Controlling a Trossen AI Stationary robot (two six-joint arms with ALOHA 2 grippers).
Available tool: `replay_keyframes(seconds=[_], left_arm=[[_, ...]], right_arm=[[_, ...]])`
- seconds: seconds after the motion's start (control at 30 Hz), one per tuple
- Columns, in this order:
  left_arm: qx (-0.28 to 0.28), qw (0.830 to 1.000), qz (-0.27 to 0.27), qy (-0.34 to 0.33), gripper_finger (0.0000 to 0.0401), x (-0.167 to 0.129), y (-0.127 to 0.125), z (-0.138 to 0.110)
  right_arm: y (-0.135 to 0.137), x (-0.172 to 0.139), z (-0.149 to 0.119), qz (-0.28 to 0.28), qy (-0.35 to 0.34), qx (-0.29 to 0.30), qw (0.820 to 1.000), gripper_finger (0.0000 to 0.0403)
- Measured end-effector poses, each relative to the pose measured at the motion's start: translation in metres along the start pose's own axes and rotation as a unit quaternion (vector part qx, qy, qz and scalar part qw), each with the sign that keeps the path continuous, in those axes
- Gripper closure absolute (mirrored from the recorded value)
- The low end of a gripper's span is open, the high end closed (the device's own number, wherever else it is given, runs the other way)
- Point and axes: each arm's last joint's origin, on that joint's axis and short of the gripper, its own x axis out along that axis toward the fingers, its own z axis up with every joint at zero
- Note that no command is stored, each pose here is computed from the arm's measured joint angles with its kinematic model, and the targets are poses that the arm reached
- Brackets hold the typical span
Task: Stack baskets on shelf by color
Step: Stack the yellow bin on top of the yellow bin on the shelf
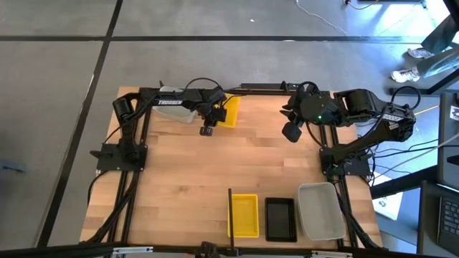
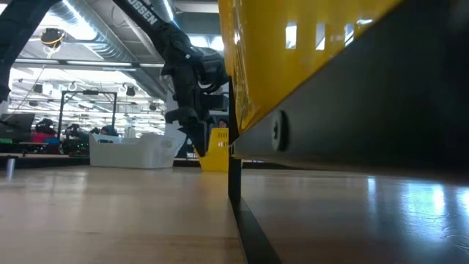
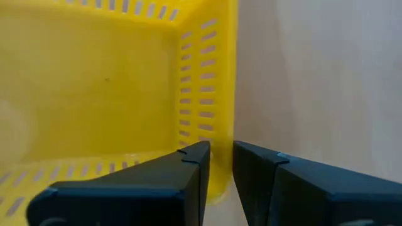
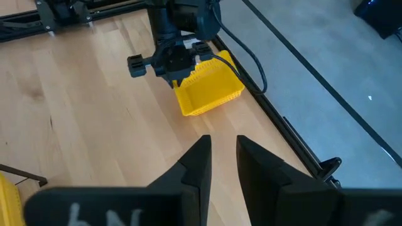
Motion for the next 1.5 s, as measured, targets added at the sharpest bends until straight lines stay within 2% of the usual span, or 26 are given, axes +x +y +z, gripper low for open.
replay_keyframes(seconds=[0.1,0.2,0.4,0.93,1.0,1.13,1.2,1.37,1.5], left_arm=[[0.037,0.998,0.038,0.017,0.0346,0.000,0.001,0.002],[0.042,0.996,0.069,0.023,0.0346,0.000,0.003,0.004],[0.043,0.995,0.086,0.007,0.0346,0.000,0.006,0.008],[0.058,0.997,0.053,-0.019,0.0347,0.003,0.006,0.008],[0.056,0.997,0.046,-0.007,0.0355,0.006,0.004,0.006],[0.061,0.996,0.065,0.007,0.0392,0.008,0.002,0.008],[0.059,0.996,0.070,0.014,0.0396,0.007,0.001,0.009],[0.045,0.997,0.047,0.036,0.0399,-0.008,-0.003,0.023],[0.022,0.998,0.040,0.039,0.0400,-0.036,-0.003,0.040]], right_arm=[[0.000,0.000,0.000,0.000,0.000,0.000,1.000,0.0331],[0.000,0.000,0.000,0.000,0.000,0.000,1.000,0.0331],[0.000,0.000,0.000,0.000,0.000,0.000,1.000,0.0331],[0.000,0.000,0.000,0.000,0.000,-0.002,1.000,0.0331],[0.000,0.000,0.000,0.000,0.000,-0.003,1.000,0.0331],[0.000,0.000,0.000,0.000,0.000,-0.006,1.000,0.0331],[0.000,0.000,0.000,0.000,0.001,-0.009,1.000,0.0331],[0.000,0.000,-0.001,-0.001,0.004,-0.021,1.000,0.0331],[-0.003,-0.002,-0.005,-0.007,0.020,-0.031,0.999,0.0331]])
